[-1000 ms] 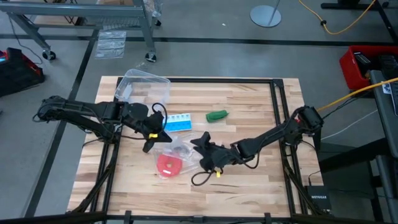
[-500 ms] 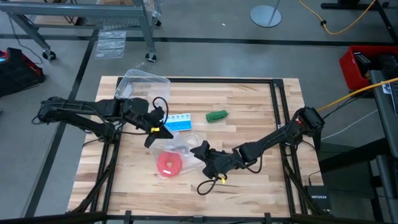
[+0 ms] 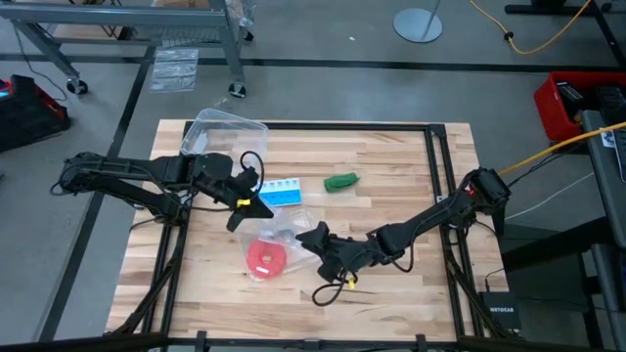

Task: Roll bandage
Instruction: Open the transparent zip bag

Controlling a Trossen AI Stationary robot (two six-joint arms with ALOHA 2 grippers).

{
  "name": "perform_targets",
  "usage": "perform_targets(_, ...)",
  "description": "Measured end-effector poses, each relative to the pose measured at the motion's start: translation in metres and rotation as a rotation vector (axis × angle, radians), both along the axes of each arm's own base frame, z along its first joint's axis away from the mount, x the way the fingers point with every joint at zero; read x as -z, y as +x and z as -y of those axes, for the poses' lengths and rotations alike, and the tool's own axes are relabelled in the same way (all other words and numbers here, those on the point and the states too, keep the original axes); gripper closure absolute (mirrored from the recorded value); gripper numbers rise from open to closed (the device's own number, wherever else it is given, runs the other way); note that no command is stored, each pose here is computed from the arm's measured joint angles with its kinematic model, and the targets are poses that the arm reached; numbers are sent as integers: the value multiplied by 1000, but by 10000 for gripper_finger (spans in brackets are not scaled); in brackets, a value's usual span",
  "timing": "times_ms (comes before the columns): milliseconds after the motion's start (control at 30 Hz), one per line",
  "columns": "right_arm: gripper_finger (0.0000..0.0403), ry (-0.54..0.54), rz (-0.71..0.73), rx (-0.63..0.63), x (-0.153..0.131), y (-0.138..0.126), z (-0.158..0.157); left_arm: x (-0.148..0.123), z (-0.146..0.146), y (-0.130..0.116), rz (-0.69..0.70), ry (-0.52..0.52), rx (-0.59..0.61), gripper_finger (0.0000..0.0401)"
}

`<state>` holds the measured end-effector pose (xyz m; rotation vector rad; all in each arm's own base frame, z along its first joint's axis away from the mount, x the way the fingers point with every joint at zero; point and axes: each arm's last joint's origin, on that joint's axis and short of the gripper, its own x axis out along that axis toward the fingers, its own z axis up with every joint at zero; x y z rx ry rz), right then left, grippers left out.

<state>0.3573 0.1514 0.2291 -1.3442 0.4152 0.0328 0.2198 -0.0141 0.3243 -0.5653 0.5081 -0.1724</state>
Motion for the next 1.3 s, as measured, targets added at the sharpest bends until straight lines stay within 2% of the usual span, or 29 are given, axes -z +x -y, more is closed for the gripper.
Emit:
perform_targets(267, 178, 15, -3, -56, 7, 4, -3, -1, 0, 1, 4, -27, -12, 401)
perform_targets(467, 178, -90, -4, -93, 21, 12, -7, -1, 0, 1, -1, -40, -18, 401)
perform_targets(633, 183, -117, 27, -51, 24, 15, -8, -1, 0, 1, -2, -43, -20, 401)
perform_targets(800, 234, -116, 31, -49, 24, 16, -8, -1, 0, 1, -2, -43, -20, 401)
perform_targets(1067, 385, -112, 39, -48, 23, 16, -8, -1, 0, 1, -2, -43, -20, 401)
perform_targets(1133, 394, -114, 35, -48, 24, 16, -8, -1, 0, 1, -2, -42, -20, 401)
perform_targets(1300, 351, -96, 48, 33, 23, 15, -5, -1, 0, 1, 3, -19, -7, 401)
